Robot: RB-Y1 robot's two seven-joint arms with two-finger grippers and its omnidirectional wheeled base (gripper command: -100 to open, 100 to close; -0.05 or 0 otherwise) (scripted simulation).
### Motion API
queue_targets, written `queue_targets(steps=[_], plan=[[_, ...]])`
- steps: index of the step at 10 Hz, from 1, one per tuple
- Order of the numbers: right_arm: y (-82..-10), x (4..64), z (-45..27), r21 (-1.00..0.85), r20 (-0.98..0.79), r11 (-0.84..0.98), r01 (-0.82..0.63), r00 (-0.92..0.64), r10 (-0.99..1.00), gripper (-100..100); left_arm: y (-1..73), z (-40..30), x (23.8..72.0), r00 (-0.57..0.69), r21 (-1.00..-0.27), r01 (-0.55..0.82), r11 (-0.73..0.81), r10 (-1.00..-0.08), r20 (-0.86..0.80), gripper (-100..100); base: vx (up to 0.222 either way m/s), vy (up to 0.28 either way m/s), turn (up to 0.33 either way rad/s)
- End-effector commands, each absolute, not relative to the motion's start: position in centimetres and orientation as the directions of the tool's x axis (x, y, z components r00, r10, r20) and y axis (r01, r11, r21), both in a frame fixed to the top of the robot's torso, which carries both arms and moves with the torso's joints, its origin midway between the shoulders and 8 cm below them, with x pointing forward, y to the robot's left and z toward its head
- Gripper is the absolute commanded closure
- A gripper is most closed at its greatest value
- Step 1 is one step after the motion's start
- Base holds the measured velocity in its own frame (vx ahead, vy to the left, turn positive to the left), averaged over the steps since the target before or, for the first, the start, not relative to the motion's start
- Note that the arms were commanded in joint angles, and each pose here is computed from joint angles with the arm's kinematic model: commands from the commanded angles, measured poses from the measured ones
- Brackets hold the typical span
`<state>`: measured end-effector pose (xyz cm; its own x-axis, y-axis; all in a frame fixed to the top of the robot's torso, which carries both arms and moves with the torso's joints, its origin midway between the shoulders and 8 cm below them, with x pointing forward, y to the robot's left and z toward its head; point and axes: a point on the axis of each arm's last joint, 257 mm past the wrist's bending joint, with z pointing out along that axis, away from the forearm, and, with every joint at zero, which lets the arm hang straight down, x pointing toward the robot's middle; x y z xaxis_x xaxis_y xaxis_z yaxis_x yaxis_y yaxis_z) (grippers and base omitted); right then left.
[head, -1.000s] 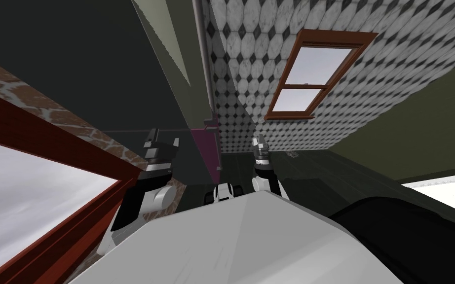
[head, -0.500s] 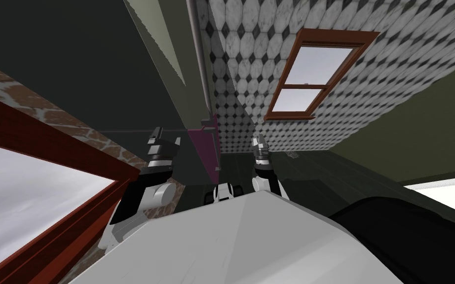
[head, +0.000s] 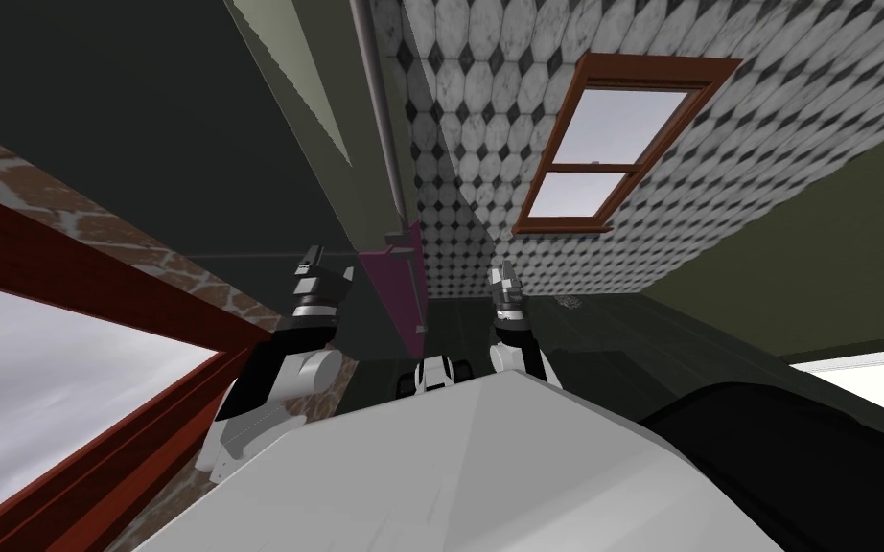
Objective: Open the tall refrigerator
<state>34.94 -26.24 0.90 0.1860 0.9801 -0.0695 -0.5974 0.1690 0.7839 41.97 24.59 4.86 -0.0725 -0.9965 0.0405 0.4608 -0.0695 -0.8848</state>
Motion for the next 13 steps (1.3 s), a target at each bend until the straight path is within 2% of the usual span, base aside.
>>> queue_targets(steps=[1, 13], plan=[[-26.2, 34.9, 0.9, 0.784, -0.069, 0.169, -0.597, 0.186, 0.980, 0, 24.6, 4.5, 42.9, -0.065, -0.903, 0.426, -0.065, -0.997, 0.041, -100, 0.005, -0.041, 0.025], [-26.2, 34.9, 0.9, 0.784, -0.069, 0.169, -0.597, 0.186, 0.980, 0, 24.8, 2.4, 46.1, -0.035, -0.960, 0.274, -0.065, -0.998, 0.058, -100, 0.003, -0.038, 0.018]])
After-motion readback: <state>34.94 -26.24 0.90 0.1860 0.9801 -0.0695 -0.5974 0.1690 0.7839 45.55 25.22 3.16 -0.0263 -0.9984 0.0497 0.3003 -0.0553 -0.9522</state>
